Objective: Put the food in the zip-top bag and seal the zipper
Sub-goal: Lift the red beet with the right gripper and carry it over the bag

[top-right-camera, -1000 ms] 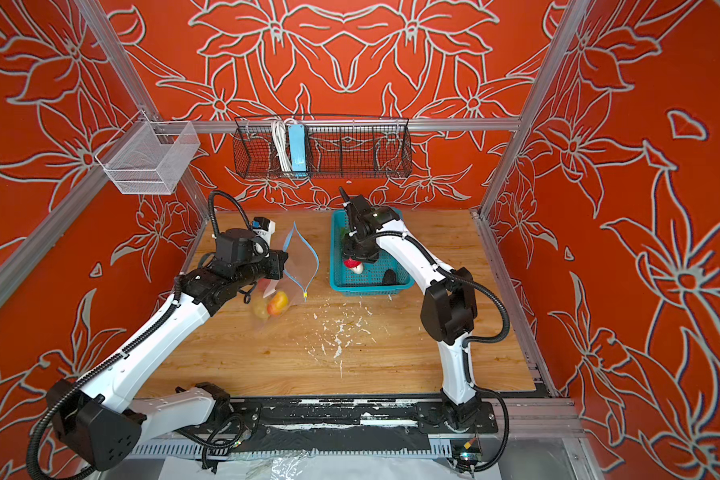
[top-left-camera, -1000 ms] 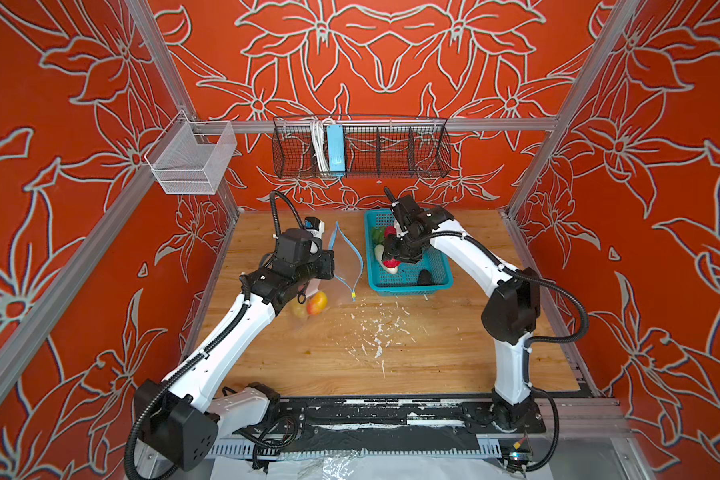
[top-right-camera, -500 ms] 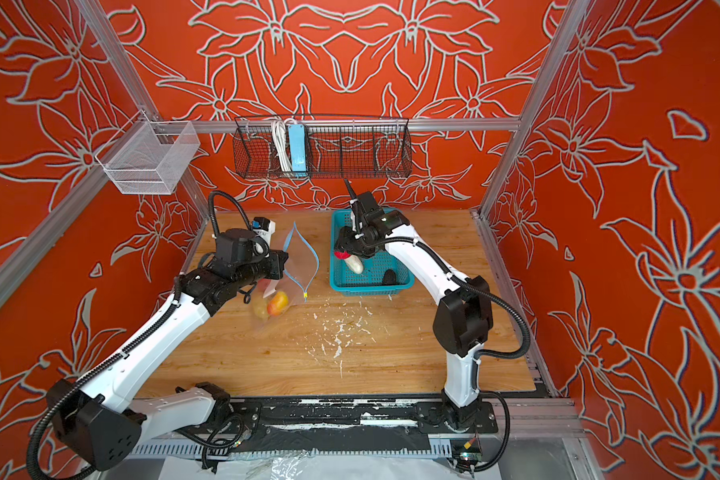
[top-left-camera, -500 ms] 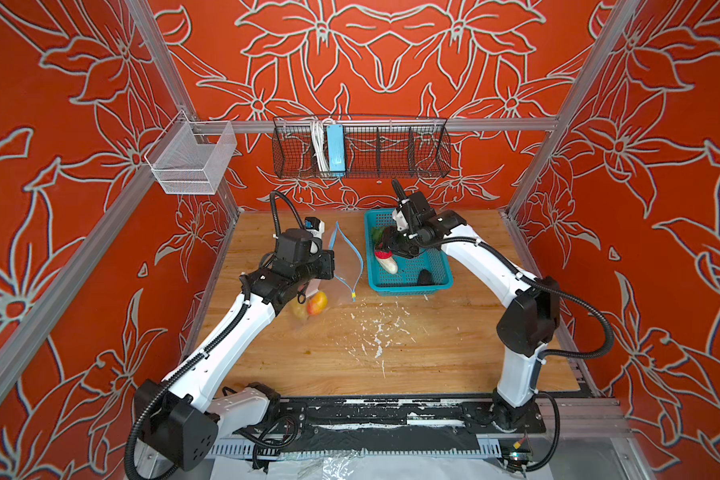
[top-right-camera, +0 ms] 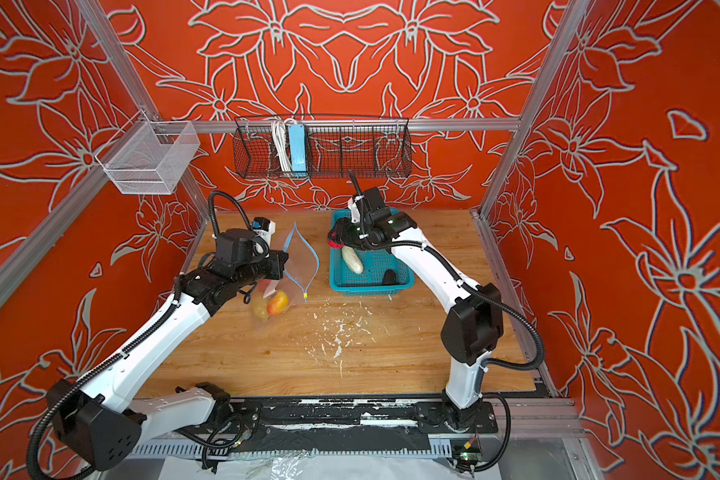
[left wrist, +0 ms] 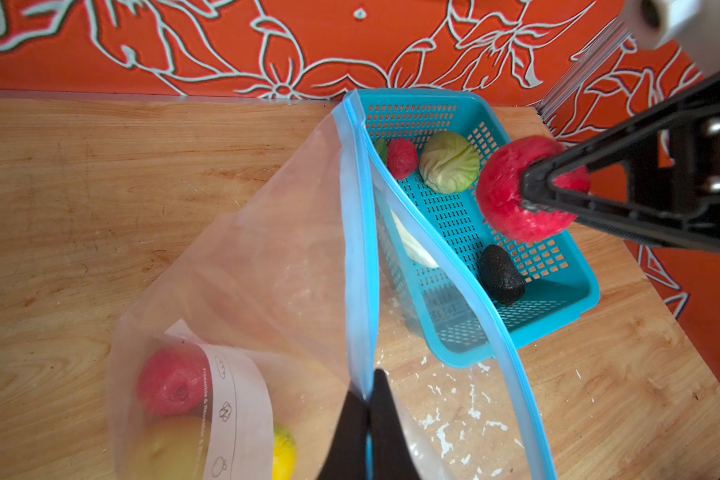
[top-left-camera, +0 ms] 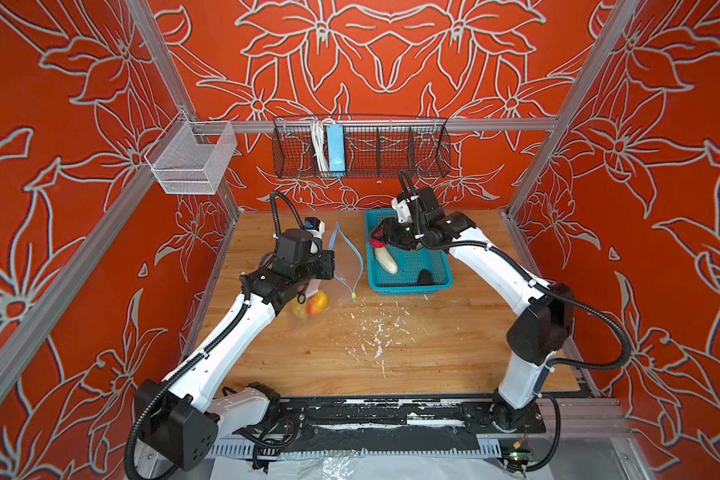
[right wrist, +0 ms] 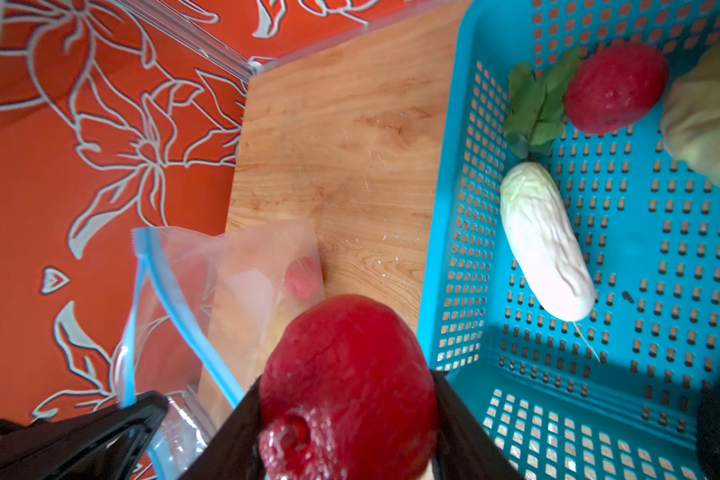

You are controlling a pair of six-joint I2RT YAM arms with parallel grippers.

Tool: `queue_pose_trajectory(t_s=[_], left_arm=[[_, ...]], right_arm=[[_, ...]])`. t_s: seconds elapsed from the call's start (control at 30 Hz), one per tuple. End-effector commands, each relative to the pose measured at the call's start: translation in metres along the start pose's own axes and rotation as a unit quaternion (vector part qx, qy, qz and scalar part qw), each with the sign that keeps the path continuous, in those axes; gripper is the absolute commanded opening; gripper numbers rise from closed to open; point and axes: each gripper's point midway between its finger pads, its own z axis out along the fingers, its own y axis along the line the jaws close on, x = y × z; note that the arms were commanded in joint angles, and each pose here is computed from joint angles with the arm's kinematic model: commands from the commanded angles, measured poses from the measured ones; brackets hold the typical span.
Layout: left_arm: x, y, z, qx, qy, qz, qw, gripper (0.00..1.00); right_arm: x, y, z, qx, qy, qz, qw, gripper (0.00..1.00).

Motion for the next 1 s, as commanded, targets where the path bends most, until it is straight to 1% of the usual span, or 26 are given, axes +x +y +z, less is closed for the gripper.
queue_pose_trajectory(t_s=[0.0, 0.13, 0.3, 0.57, 0.97], left_arm=[[-0.013, -0.004, -0.009, 0.001, -0.016, 0.002, 1.000, 0.00], [-0.013, -0.007, -0.010, 0.010, -0.018, 0.000, 1.000, 0.00], [-0.012, -0.006, -0.009, 0.007, -0.014, 0.001, 1.000, 0.00], [-0.012, -0.007, -0.009, 0.011, -0.014, -0.001, 1.000, 0.00], [-0.012, -0.007, -0.009, 0.010, -0.015, 0.000, 1.000, 0.00]], right_arm=[[-0.014, 0.025, -0.025, -0.044, -0.036, -0.010, 0.998, 0.43], [-0.015, 0.033, -0.031, -0.060, -0.039, -0.009, 0.997, 0.43], [-0.014, 0.047, -0.032, -0.083, -0.038, -0.007, 0.996, 0.42], [-0.008, 0.071, -0.037, -0.105, -0.041, -0.021, 0.993, 0.42], [0.008, 0.094, -0.022, -0.119, -0.021, -0.035, 0.992, 0.42]])
